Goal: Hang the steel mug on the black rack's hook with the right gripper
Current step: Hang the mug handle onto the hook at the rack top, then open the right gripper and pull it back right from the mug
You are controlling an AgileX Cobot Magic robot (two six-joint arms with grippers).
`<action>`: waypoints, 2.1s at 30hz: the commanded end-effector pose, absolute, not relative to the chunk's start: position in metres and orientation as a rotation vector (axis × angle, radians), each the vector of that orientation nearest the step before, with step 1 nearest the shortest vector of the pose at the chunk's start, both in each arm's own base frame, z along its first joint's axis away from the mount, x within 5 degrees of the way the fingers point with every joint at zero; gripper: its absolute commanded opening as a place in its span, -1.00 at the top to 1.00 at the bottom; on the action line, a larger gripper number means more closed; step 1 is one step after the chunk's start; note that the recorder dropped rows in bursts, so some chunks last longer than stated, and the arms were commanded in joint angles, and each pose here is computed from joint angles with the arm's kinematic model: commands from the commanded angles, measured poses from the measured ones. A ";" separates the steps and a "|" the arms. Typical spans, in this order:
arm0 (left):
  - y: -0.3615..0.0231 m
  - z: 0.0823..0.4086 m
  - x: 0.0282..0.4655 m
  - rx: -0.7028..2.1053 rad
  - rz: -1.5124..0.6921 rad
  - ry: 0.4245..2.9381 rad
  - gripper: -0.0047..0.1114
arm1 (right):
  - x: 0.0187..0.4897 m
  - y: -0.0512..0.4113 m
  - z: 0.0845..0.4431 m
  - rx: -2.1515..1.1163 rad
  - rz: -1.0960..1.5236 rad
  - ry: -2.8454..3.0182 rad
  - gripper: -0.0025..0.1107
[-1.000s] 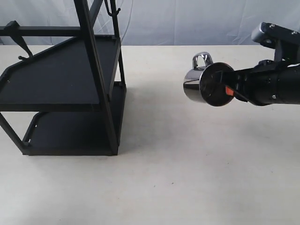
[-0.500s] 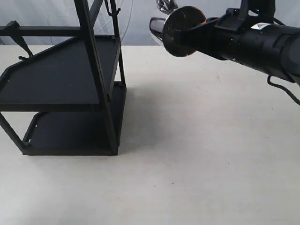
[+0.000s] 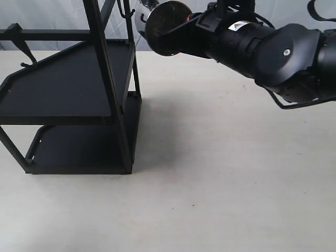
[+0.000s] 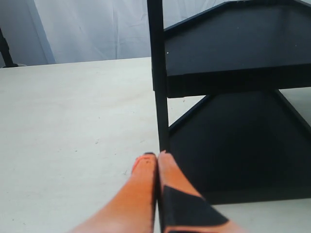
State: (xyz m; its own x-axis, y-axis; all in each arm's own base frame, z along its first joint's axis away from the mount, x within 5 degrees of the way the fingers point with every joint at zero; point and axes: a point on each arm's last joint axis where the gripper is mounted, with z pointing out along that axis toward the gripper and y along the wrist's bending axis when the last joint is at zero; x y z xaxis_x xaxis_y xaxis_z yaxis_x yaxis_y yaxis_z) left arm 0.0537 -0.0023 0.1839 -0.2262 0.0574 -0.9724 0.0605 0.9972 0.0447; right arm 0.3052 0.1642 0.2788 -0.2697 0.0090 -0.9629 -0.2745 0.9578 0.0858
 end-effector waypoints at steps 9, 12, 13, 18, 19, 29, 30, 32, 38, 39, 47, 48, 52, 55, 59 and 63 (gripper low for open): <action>-0.002 0.185 0.054 0.088 -0.002 1.794 0.92 | 0.311 0.189 0.269 -0.289 0.251 1.794 0.97; -0.002 0.185 0.054 0.088 -0.002 1.794 0.92 | 0.312 0.191 0.264 -0.296 0.249 1.806 0.97; -0.002 0.185 0.054 0.088 -0.002 1.794 0.92 | 0.312 0.192 0.263 -0.298 0.249 1.808 0.97; -0.002 0.185 0.054 0.088 -0.002 1.794 0.92 | 0.313 0.194 0.258 -0.305 0.245 1.819 0.97; -0.002 0.185 0.054 0.088 -0.002 1.794 0.92 | 0.313 0.194 0.257 -0.306 0.244 1.823 0.97; -0.002 0.185 0.054 0.088 -0.002 1.794 0.92 | 0.313 0.197 0.248 -0.338 0.259 1.874 0.97; -0.002 0.185 0.054 0.088 -0.002 1.794 0.92 | 0.313 0.198 0.247 -0.347 0.264 1.883 0.97; -0.002 0.185 0.054 0.088 -0.002 1.794 0.92 | 0.312 0.199 0.245 -0.363 0.274 1.901 0.97; -0.002 0.185 0.054 0.088 -0.002 1.794 0.92 | 0.310 0.200 0.243 -0.378 0.288 1.924 0.47; -0.002 0.185 0.054 0.088 -0.002 1.794 0.92 | 0.310 0.200 0.243 -0.371 0.291 1.926 0.44; -0.002 0.185 0.054 0.088 -0.002 1.794 0.92 | 0.303 0.197 0.262 -0.379 0.320 1.893 0.27; -0.002 0.185 0.054 0.088 -0.002 1.794 0.92 | 0.302 0.196 0.264 -0.382 0.327 1.893 0.19; -0.002 0.185 0.054 0.088 -0.002 1.794 0.92 | 0.297 0.196 0.270 -0.394 0.349 1.895 0.00; -0.002 0.185 0.054 0.088 -0.002 1.794 0.92 | 0.295 0.194 0.276 -0.392 0.358 1.882 0.00; -0.002 0.185 0.054 0.088 -0.002 1.794 0.92 | 0.285 0.190 0.295 -0.430 0.373 1.846 0.03; -0.002 0.185 0.054 0.088 -0.002 1.794 0.92 | 0.267 0.179 0.321 -0.457 0.423 1.815 0.72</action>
